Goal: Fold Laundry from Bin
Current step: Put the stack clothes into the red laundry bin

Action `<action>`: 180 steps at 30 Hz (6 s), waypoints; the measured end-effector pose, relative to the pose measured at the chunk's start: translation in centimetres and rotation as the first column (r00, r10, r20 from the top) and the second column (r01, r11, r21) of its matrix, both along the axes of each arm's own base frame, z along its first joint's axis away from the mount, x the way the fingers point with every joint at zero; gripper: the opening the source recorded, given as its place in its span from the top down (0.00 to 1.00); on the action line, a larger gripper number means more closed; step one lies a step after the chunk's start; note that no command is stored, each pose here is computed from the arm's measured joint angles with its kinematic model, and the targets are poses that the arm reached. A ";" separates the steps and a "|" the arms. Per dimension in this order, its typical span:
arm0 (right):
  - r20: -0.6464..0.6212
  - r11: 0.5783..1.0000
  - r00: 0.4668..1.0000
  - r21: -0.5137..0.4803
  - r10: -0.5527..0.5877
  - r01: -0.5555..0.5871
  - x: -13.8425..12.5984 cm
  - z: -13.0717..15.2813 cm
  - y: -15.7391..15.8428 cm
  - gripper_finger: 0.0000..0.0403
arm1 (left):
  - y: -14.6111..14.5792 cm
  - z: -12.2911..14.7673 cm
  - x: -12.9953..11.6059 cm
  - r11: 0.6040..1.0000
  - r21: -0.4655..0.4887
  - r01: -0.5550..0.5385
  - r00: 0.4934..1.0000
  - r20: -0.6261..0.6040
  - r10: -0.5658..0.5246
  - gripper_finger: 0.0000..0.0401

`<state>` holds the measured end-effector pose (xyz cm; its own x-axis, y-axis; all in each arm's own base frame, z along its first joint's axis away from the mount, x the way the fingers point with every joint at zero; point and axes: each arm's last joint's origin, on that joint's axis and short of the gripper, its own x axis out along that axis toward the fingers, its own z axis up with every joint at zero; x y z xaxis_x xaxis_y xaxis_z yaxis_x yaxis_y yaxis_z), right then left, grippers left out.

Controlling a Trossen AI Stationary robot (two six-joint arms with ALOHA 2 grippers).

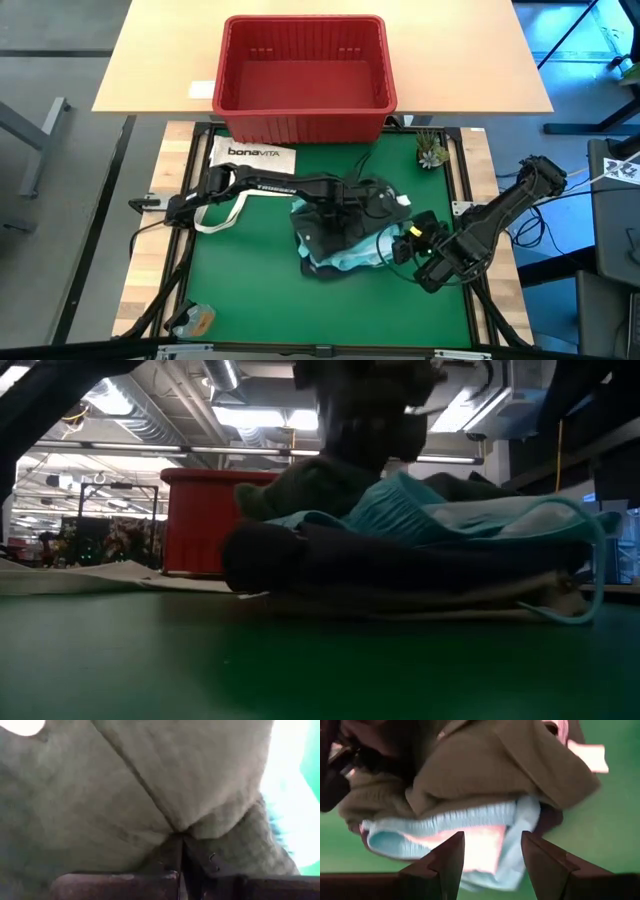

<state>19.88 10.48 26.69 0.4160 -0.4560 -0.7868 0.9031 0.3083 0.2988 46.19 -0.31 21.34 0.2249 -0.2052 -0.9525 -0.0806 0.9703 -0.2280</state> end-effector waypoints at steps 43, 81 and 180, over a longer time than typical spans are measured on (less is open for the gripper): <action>-0.359 0.998 0.933 -0.027 0.039 -0.052 3.2 -1.8 -6.7 0.52 | -8.9 2.3 -3.2 0.978 0.173 0.121 0.993 -0.005 -0.122 1.00; 0.214 0.902 0.911 0.183 0.353 -0.392 0.9 5.2 0.3 0.52 | 4.9 15.3 -11.2 0.975 0.120 -0.185 0.970 0.184 0.161 0.58; 0.007 0.904 0.993 0.413 0.117 -0.109 2.1 0.7 3.3 0.52 | 16.7 -8.7 -15.2 0.628 -0.563 -0.537 0.702 0.115 0.703 0.54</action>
